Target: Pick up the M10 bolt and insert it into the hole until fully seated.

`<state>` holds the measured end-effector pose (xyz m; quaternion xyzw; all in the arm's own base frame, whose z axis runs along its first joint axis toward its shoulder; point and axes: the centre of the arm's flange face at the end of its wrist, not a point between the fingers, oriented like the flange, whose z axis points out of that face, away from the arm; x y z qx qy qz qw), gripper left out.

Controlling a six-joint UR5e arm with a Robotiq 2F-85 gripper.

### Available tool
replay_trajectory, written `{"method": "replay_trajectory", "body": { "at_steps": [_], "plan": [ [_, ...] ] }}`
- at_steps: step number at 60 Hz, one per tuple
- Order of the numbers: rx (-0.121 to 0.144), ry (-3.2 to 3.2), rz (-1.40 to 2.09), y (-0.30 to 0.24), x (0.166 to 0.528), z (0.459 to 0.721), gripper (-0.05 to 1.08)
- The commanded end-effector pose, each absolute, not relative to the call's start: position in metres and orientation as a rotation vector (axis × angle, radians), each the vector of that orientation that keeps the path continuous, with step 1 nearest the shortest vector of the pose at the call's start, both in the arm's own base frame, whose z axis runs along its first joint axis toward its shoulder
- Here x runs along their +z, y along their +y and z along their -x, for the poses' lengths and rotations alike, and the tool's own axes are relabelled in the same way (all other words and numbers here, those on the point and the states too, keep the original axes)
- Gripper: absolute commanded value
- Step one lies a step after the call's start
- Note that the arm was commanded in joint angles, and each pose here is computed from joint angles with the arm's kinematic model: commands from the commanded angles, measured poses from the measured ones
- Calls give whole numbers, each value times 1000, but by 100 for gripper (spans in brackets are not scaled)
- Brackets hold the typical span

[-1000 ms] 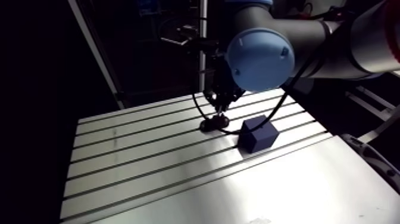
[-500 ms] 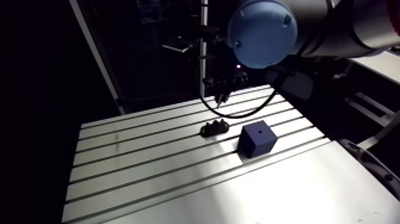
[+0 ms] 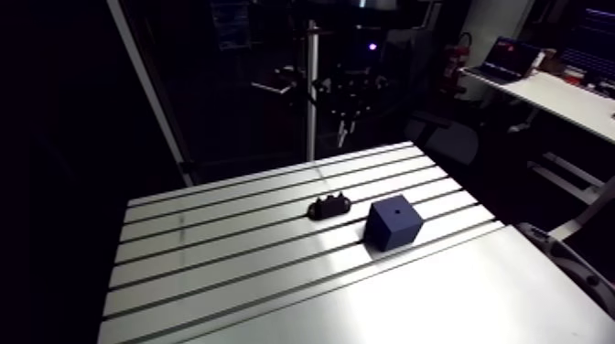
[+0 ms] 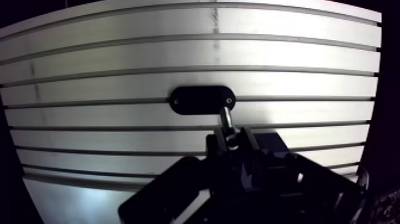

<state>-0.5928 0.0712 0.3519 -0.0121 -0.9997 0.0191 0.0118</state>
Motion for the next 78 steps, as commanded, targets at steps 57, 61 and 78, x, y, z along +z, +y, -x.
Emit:
{"method": "replay_trajectory", "body": {
  "at_steps": [57, 61, 78],
  "plan": [
    [62, -3371, 114, 126, 352, 551, 108],
    [55, -3362, 117, 127, 350, 549, 108],
    [38, -3333, 134, 133, 340, 540, 108]
  ]
}}
